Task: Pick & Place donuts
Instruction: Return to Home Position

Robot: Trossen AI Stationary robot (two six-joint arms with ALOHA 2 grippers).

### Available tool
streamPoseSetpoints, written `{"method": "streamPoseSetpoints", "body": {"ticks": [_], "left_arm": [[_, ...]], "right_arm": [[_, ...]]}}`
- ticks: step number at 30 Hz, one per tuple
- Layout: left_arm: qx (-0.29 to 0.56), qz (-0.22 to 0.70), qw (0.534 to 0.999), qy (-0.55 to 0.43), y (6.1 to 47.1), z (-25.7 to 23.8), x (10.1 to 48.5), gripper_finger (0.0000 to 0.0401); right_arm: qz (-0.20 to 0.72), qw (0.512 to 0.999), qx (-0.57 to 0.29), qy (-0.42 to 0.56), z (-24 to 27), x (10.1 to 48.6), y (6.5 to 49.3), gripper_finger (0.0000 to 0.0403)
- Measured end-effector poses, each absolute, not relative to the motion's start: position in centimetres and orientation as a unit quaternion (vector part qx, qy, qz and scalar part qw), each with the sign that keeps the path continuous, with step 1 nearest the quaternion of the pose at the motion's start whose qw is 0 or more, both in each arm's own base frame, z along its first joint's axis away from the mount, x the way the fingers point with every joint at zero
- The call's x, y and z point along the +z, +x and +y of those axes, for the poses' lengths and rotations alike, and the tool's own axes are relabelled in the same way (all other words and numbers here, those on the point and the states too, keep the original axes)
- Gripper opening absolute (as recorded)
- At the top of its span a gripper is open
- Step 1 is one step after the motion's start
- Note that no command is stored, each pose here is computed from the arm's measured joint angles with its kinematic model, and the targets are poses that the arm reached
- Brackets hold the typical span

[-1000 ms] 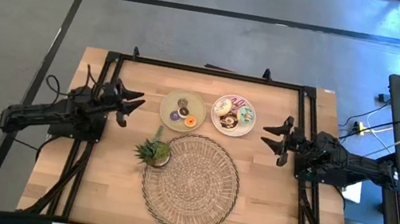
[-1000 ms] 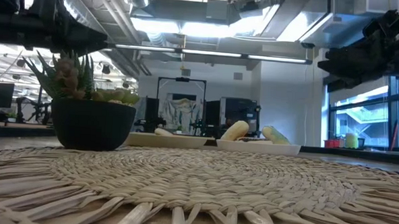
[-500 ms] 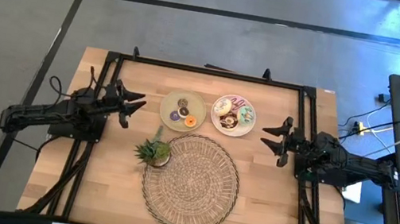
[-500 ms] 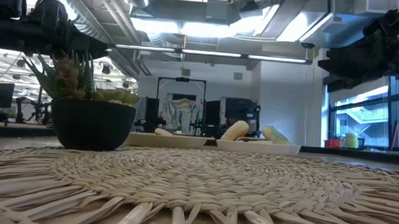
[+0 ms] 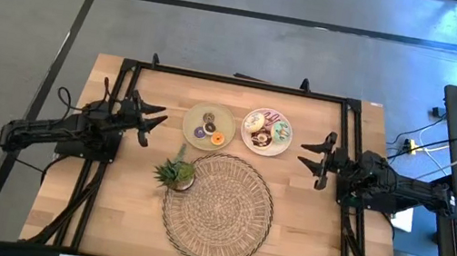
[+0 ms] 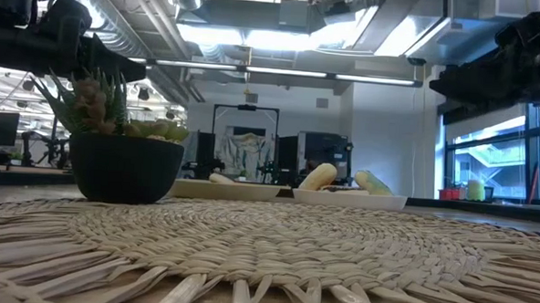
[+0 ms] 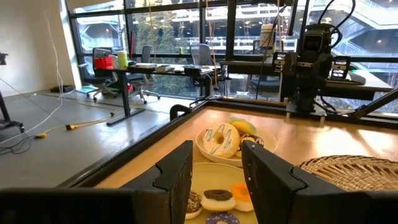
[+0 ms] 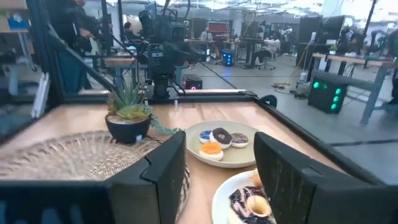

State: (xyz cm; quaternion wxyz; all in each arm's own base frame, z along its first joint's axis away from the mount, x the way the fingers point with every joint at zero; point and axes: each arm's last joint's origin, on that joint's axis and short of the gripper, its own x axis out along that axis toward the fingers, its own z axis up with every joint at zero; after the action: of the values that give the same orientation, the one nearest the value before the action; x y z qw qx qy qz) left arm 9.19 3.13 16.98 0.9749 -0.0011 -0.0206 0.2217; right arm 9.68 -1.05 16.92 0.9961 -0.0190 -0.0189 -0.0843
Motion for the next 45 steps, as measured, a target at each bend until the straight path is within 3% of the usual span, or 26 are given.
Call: {"method": "streamPoseSetpoints", "body": {"ticks": [6,45], "left_arm": [[0.222,-0.021,0.975,-0.001,9.19,3.13,16.98,0.0130],[0.222,-0.020,0.975,-0.001,9.19,3.13,16.98,0.0134]], "right_arm": [[-0.014,0.993,-0.085,-0.081,-1.05,16.92,9.68,0.0191],[-0.013,0.993,-0.085,-0.080,-1.05,16.91,9.68,0.0191]]}}
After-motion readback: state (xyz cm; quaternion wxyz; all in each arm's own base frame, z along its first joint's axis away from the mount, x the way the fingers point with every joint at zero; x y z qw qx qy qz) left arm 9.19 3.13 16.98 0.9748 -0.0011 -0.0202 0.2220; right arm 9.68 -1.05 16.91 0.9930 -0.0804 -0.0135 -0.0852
